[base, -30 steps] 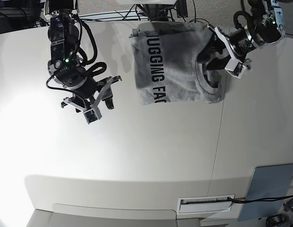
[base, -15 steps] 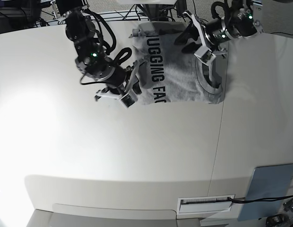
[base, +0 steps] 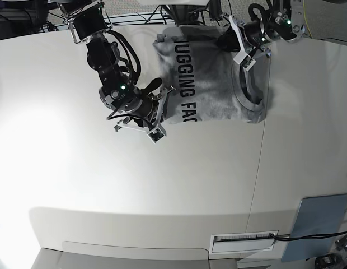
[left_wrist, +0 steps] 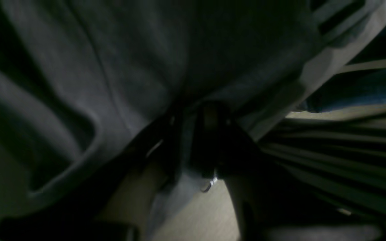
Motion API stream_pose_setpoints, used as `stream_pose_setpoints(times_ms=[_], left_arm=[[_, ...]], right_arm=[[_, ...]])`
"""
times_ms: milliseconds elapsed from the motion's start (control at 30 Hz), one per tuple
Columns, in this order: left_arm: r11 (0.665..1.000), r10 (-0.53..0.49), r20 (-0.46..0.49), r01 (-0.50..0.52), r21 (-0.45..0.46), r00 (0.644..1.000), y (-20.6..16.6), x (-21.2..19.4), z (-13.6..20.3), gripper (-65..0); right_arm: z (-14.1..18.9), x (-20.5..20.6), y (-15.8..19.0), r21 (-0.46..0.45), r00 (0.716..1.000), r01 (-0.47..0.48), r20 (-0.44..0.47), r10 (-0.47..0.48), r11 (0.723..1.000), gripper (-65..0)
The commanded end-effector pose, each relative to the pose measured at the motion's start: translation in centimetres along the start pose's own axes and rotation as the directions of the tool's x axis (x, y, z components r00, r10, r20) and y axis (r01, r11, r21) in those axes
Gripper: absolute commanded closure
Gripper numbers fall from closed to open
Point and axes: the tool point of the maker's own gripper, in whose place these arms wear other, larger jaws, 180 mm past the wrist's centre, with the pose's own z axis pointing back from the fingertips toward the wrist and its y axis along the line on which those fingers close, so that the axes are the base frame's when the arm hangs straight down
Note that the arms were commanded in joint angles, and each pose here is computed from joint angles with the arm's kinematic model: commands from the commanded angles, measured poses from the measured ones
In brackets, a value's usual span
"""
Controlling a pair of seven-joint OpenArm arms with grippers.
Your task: Fold the T-shirt properly
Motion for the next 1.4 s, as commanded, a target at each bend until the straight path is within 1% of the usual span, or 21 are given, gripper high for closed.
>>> stream_pose_setpoints(times_ms=[0,100,300,400,500,633,733,800,867,967,1067,1133,1233,1367], left_arm=[[0.999,-0.007,-0.053,0.010,0.050,0.999,1.5,-0.7,-0.2,-9.6],[0.998,-0.006,-0.030,0.008,0.069,1.000,3.1,0.3,-1.0,-9.6],[0.987,-0.079,0.034,0.073,0.145,0.996,6.4,3.9,-1.9,-9.6],[0.980,-0.135,0.119,0.115,0.162,0.984,7.2,7.0,-1.6,-9.6],[0.974,-0.175,0.217,0.137,0.181,0.960,7.8,10.1,-1.0,-9.6],[0.968,-0.208,0.254,0.161,0.193,0.945,7.5,11.9,-0.3,-9.6],[0.971,-0.209,0.306,0.160,0.177,0.929,6.5,13.2,0.7,-9.6],[0.972,-0.206,0.336,0.153,0.178,0.919,6.2,13.7,1.6,-9.6],[0.976,-0.189,0.354,0.134,0.174,0.916,6.0,13.9,2.6,-9.6],[0.984,-0.142,0.369,0.089,0.157,0.918,5.7,13.2,3.9,-9.6],[0.991,-0.083,0.355,0.038,0.132,0.931,5.3,11.2,4.2,-9.6],[0.993,-0.044,0.328,0.005,0.120,0.944,4.9,9.5,3.8,-9.6],[0.993,0.017,0.309,-0.052,0.108,0.951,4.1,7.8,3.3,-9.6],[0.978,0.083,0.289,-0.134,0.160,0.954,4.5,6.5,2.5,-9.6]], right_arm=[[0.4,0.9,-0.5,-0.010,1.000,-0.009,0.018,0.009,1.000,0.0],[0.4,0.3,-0.3,0.003,1.000,-0.014,-0.009,0.014,1.000,0.0],[1.0,-0.9,0.9,0.021,1.000,-0.019,-0.017,0.019,1.000,0.0],[1.9,-1.6,1.7,0.029,1.000,-0.024,-0.012,0.024,0.999,0.0],[3.2,-2.4,2.7,0.040,1.000,-0.031,-0.002,0.031,0.999,0.0],[5.1,-3.2,3.5,0.043,0.999,-0.053,0.014,0.052,0.998,0.0],[6.4,-2.9,2.8,0.009,0.996,-0.081,0.035,0.081,0.997,0.0],[6.7,-2.4,1.3,-0.065,0.995,-0.081,0.050,0.084,0.995,0.0],[6.8,-1.8,-0.5,-0.136,0.993,-0.070,0.080,0.082,0.988,0.0],[6.9,-0.5,-2.4,-0.176,0.989,-0.030,0.139,0.055,0.984,0.0],[5.9,0.2,-3.6,-0.185,0.989,0.019,0.148,0.009,0.982,0.0],[4.7,0.7,-4.1,-0.183,0.989,0.039,0.146,-0.012,0.982,0.0],[2.8,1.7,-4.8,-0.176,0.989,0.065,0.140,-0.041,0.982,0.0],[0.7,2.5,-6.2,-0.178,0.992,0.081,0.109,-0.062,0.981,0.0]])
